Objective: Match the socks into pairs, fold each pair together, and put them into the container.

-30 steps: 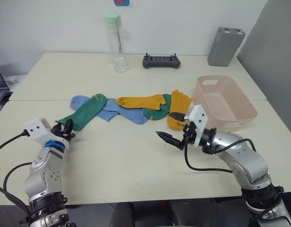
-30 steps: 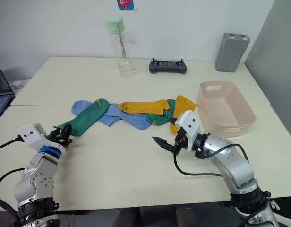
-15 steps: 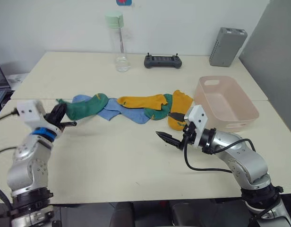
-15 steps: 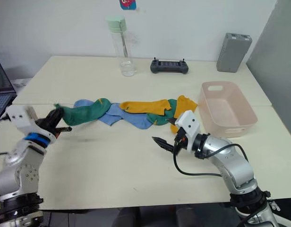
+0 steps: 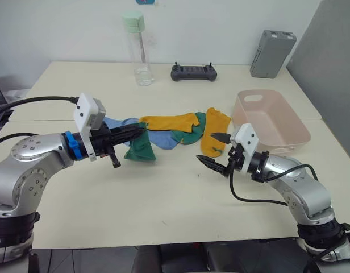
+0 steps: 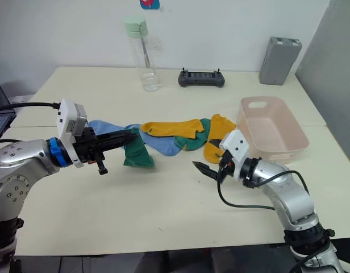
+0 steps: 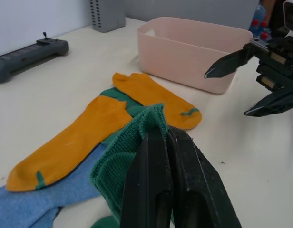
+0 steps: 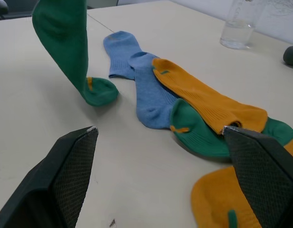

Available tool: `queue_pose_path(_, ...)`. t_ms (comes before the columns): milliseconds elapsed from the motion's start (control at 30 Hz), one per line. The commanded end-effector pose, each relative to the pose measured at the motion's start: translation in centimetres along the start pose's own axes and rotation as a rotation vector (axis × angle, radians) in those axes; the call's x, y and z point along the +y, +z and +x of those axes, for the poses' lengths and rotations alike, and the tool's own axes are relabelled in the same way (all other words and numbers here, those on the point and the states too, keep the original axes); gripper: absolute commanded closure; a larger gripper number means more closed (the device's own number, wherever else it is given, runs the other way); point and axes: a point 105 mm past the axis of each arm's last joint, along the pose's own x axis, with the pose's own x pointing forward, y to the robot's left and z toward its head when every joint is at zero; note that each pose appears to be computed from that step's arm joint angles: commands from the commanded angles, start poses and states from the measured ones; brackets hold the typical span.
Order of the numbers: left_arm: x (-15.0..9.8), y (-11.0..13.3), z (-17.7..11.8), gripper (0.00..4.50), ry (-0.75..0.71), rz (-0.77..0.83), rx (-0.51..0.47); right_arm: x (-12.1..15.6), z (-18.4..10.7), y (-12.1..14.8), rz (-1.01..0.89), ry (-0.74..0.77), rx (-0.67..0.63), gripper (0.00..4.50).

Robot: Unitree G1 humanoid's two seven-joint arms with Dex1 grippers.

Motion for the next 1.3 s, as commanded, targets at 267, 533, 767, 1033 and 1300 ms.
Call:
queue_pose_path(267,5.2,3.4,-6.7,4.44,0.178,0.031,-0.006,0.0,-0.2,1.0,-0.026,0.007,-0.041,0.0)
queue_pose_path(533,4.3,7.7,-9.2,4.44,0.092,0.121,0.071,0.4,0.8,1.1,-0.026,0.059,-0.054,0.0)
queue_pose_path(767,-2.1,0.6,-1.7,4.44,-0.234,0.044,0.172,-0.2,0.6,0.9,-0.025,0.027,-0.052,0.0)
queue_pose_path(1033,-6.3,-6.0,4.5,4.44,-0.271,-0.004,0.133,-1.2,-1.1,0.4,-0.037,-0.041,-0.018,0.0)
queue_pose_path(1300,-7.8,-5.3,4.9,2.6,-0.327,-0.095,0.091,-1.7,-2.1,-0.1,-0.036,-0.07,0.004,0.0)
